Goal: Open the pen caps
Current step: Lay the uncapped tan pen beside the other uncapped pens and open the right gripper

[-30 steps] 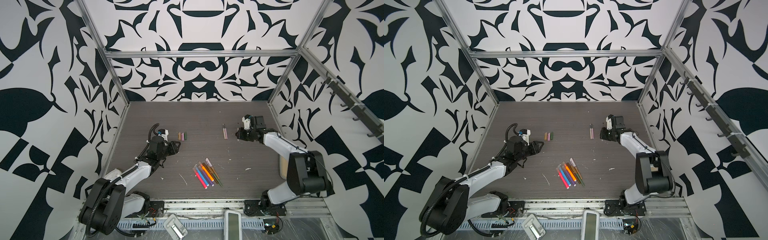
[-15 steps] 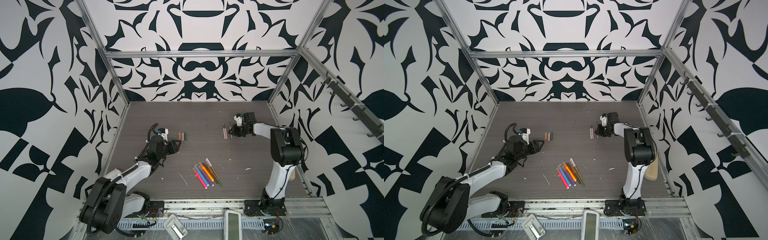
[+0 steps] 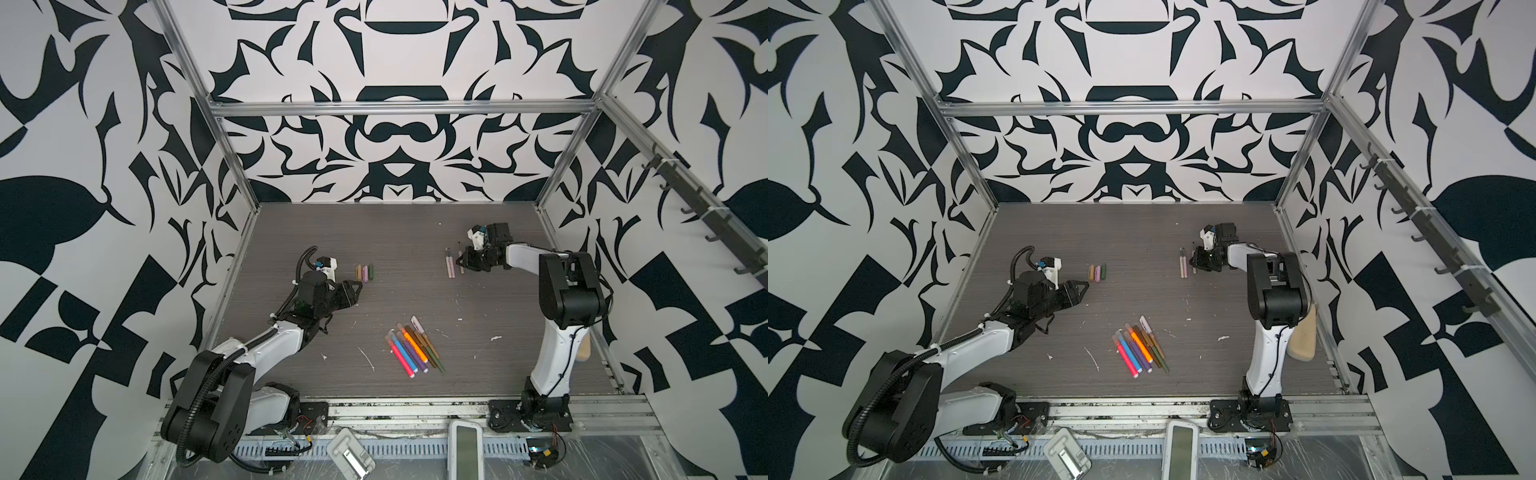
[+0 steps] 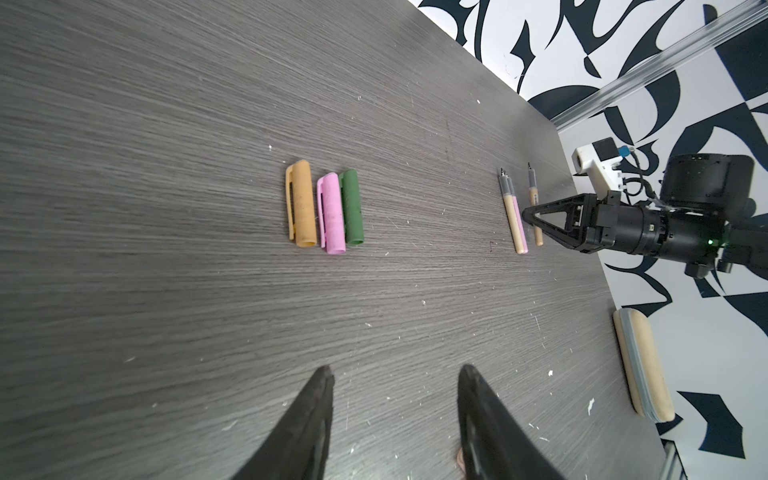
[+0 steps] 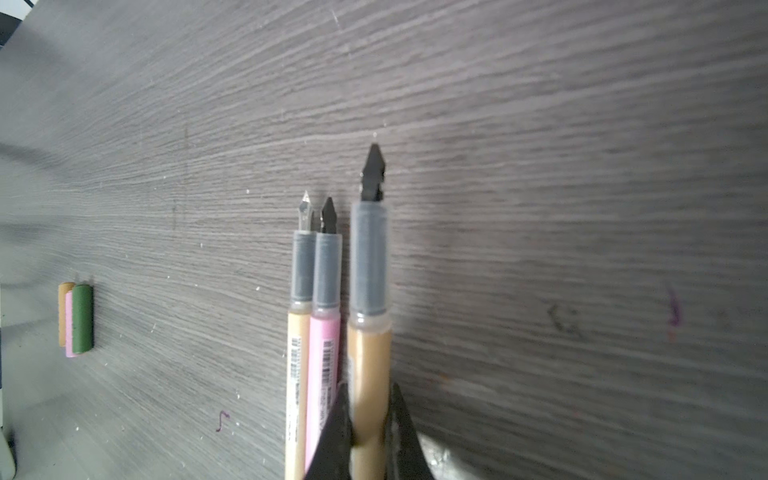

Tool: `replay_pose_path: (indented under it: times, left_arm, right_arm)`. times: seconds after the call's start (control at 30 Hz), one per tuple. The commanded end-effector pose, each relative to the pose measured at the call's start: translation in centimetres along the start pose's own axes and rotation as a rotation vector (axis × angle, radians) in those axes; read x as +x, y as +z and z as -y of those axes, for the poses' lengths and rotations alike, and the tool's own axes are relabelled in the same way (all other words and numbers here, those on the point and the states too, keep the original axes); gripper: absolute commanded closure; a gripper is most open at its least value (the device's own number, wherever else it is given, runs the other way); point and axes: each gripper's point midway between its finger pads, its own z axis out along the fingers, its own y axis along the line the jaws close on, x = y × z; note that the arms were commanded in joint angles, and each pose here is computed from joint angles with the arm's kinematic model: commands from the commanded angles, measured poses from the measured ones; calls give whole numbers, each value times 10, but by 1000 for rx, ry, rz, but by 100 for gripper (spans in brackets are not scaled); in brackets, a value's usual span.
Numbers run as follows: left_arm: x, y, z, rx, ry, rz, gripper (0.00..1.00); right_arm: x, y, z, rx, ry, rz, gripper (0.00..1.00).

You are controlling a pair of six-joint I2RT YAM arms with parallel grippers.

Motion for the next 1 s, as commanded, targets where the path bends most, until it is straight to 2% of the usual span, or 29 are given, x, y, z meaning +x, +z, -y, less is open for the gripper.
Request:
replay_pose_path:
  times: [0.0,0.6,0.97]
  left_arm:
    - [-5,2,3,16,-5,8,48]
    - [-5,3,2,16,-11,0,48]
    - [-5,3,2,15,-14,0,48]
  right_arm:
    - [-9,-10,-10,-34,-6,35,97]
    - [6,-13,-8,-33,16,28,95]
    - [6,-11,-10,-50,18,27,81]
